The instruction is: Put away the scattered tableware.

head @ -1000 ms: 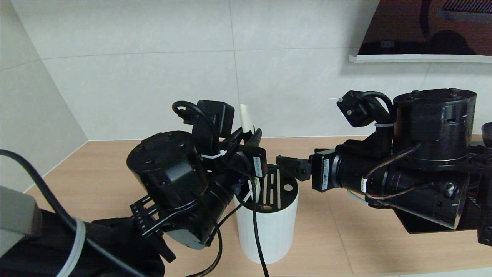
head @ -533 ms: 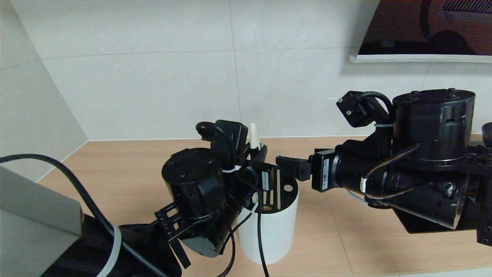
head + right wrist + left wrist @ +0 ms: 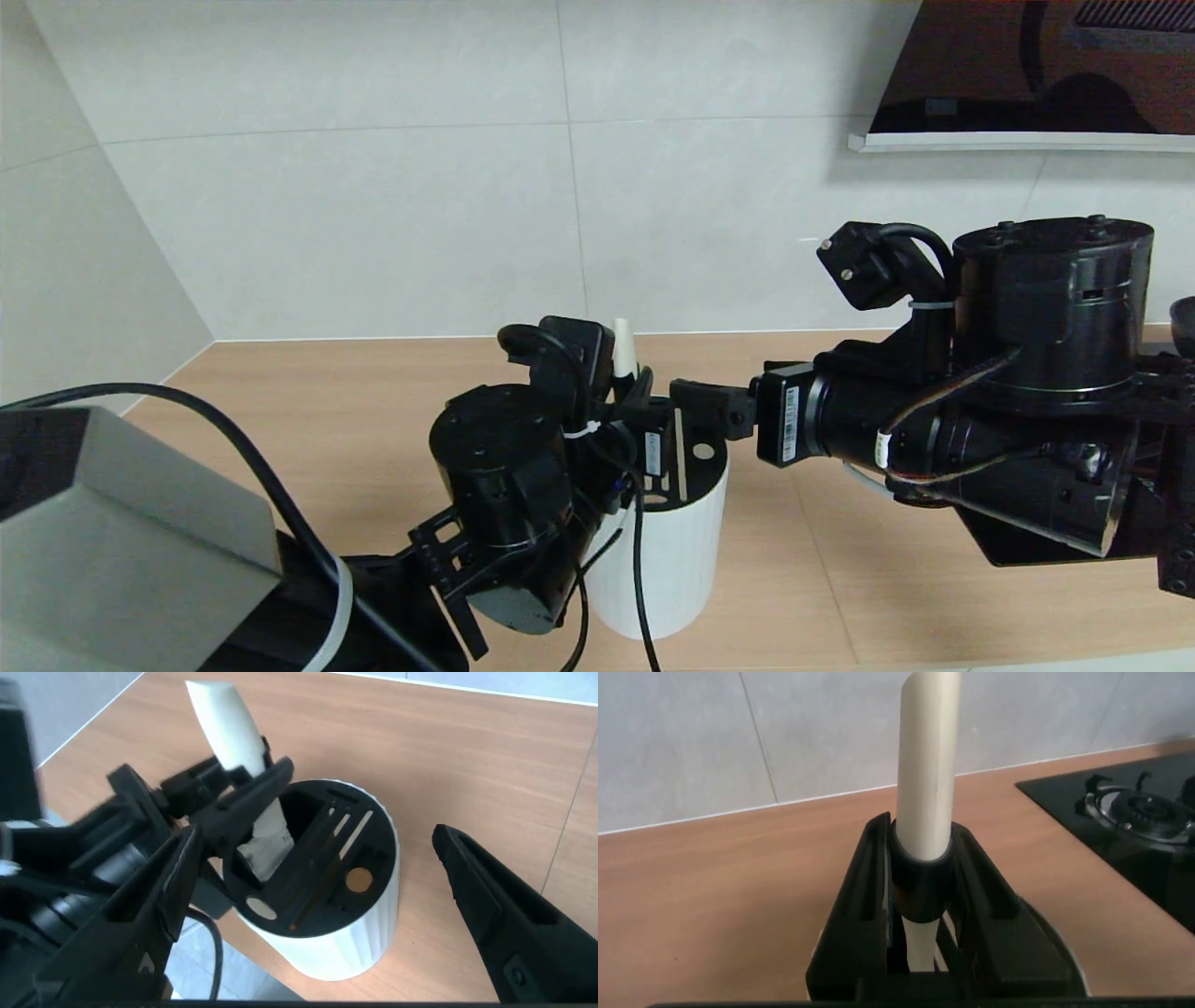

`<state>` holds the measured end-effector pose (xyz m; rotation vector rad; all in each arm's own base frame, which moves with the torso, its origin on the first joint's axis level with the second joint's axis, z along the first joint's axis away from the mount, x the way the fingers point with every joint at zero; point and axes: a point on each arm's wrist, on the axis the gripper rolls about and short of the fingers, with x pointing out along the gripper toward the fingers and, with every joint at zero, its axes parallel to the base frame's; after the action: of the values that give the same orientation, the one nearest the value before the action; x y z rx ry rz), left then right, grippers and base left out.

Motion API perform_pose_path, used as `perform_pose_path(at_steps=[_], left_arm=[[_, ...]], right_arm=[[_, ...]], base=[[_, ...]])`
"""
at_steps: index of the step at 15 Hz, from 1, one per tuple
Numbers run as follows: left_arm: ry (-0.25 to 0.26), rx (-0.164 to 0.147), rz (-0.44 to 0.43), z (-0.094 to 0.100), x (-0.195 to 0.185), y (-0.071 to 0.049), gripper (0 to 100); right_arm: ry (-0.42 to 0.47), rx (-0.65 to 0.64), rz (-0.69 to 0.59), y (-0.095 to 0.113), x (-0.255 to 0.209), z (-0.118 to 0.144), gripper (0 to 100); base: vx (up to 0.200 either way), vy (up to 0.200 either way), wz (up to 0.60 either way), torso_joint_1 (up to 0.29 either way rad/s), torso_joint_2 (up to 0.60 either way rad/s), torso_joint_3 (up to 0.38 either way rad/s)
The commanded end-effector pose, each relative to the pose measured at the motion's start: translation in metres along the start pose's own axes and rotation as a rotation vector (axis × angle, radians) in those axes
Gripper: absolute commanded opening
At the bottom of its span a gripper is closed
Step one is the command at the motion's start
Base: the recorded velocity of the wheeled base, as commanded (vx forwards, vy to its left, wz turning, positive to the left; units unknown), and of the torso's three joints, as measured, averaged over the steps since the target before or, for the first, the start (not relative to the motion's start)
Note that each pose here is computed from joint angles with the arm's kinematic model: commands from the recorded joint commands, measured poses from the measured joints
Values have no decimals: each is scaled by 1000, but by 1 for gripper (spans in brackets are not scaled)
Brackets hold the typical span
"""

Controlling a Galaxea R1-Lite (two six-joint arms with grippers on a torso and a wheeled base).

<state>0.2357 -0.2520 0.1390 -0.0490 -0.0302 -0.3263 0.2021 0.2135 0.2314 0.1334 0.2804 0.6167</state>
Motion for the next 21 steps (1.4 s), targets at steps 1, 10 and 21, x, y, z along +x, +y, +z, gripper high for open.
perform_pose_path(at_steps=[1,10,21], left_arm=[[11,6,1,-3,0,0,0],[25,17,17,-7,-1,1,100],[-34,-9,23,71,-67,48,100]], right_arm=[[3,0,0,0,0,-1,100],[2,-2,-3,0,0,-1,100],[-96,-9,-169,-20,-4,14,100]], base=[[0,0,0,0,0,0],[0,0,0,0,0,0],[0,0,0,0,0,0]])
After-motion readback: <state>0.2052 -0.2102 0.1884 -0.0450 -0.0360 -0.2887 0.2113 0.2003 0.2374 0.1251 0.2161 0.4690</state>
